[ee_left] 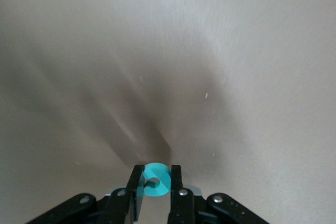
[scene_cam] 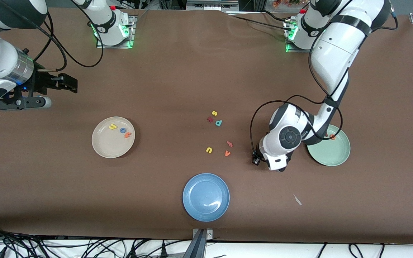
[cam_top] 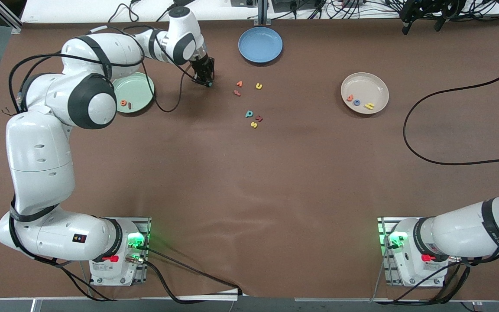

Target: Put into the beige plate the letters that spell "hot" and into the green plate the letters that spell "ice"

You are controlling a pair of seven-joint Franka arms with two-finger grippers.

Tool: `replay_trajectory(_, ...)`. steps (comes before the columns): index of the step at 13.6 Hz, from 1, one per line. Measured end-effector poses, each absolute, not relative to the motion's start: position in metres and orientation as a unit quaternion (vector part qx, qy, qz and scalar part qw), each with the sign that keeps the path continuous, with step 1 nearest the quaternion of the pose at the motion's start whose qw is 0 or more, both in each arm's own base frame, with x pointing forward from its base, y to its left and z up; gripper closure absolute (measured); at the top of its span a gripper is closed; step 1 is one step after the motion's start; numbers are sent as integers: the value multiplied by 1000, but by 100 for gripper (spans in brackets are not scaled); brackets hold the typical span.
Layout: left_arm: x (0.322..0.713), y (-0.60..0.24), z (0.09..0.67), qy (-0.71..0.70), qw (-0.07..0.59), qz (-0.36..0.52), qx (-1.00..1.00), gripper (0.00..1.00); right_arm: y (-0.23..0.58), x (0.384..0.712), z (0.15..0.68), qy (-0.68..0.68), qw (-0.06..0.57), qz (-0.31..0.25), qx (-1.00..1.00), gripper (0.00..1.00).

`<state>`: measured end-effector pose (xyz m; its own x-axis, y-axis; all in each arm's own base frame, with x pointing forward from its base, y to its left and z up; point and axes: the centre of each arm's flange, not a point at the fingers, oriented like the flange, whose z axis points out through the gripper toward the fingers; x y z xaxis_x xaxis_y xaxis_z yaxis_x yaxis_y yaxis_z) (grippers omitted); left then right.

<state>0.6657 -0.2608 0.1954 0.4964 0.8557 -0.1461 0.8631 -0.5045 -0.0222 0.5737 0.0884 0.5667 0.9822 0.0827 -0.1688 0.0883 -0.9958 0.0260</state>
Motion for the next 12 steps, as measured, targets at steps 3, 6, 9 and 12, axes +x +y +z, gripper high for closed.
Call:
replay_trajectory(3,679,-207,253,439,5,-84,894,79,88,574,566,43,17,-84,995,0)
replay_trajectory(6,679,-128,298,346,-12,-128,930,79,88,575,566,43,17,-85,995,0)
replay_trajectory(9,672,-56,296,258,-11,-173,951,79,88,575,566,43,17,-85,995,0)
replay_trajectory(12,656,3,259,182,-23,-204,961,79,88,575,566,43,17,-85,995,0)
